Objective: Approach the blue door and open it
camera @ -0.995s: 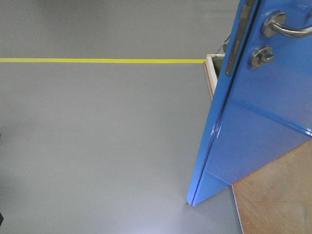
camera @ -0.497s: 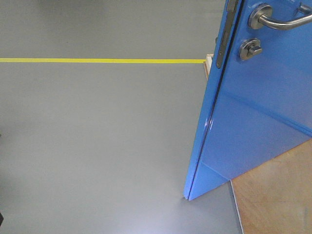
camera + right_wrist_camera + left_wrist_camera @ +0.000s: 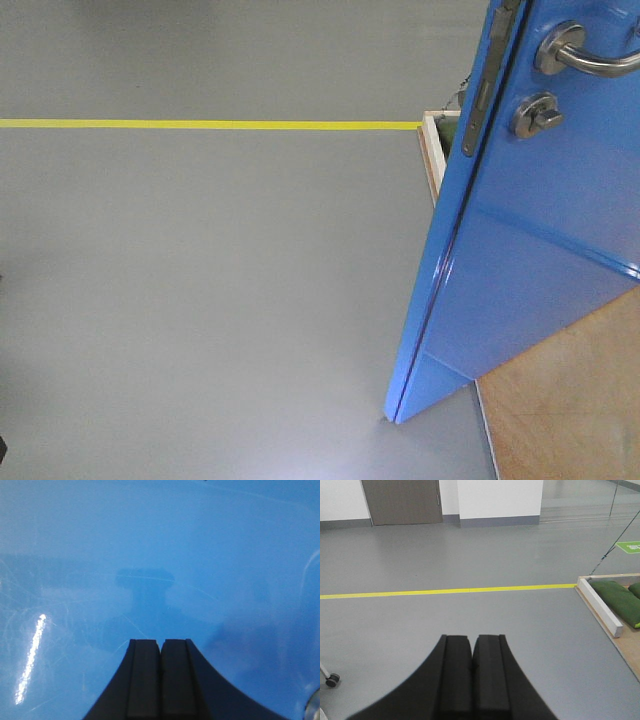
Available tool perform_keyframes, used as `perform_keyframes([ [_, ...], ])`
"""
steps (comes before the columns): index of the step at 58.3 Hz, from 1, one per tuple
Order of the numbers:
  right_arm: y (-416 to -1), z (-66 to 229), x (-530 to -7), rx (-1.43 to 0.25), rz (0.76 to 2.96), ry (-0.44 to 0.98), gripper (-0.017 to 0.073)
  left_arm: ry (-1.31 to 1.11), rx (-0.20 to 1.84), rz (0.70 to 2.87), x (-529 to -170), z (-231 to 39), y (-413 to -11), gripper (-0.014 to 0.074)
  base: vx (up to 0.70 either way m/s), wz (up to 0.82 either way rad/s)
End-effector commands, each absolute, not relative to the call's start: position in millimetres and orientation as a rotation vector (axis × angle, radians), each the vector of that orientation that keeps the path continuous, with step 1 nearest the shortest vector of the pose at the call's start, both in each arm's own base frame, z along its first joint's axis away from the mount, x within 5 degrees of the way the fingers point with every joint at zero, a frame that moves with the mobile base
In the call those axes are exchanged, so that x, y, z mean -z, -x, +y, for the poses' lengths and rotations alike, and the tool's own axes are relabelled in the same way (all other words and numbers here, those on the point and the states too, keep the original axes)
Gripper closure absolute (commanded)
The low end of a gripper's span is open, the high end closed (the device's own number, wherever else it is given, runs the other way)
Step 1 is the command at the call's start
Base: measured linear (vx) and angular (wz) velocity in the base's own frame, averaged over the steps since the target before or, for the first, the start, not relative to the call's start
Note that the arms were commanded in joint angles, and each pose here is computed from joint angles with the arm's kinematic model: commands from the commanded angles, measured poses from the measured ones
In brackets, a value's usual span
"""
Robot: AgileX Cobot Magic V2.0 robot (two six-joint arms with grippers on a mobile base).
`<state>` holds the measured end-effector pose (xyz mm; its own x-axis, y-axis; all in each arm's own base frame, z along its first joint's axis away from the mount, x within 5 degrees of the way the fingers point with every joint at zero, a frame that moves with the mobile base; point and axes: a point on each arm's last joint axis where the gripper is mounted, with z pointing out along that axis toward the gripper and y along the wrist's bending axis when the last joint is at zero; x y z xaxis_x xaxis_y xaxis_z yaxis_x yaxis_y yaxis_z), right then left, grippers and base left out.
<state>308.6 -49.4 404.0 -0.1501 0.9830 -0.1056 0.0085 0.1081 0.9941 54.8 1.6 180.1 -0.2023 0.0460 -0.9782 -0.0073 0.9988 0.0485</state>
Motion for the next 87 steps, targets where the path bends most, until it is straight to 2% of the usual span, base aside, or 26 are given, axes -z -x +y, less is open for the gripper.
perform_keyframes([
  [1, -299.7, -45.7, -426.6, -1.304, 1.306, -1.024, 0.0547, -0.029, -0.033, 1.65, -197.2, 0.7, -54.3, 0.0521, 0.0, 0.0],
  [15, -299.4, -45.7, -430.0, -1.305, 1.3, -1.014, 0.0547, -0.029, -0.033, 1.65, -197.2, 0.7, -54.3, 0.0521, 0.0, 0.0],
  [36, -295.2, -44.5, -474.5, -1.32, 1.222, -0.89, 0.0547, -0.029, -0.033, 1.65, -197.2, 0.7, -54.3, 0.0521, 0.0, 0.0],
  [87, -298.4, -45.5, -472.0, -1.318, 1.226, -0.898, 0.0547, -0.029, -0.033, 1.65, -197.2, 0.7, -54.3, 0.0521, 0.0, 0.0],
])
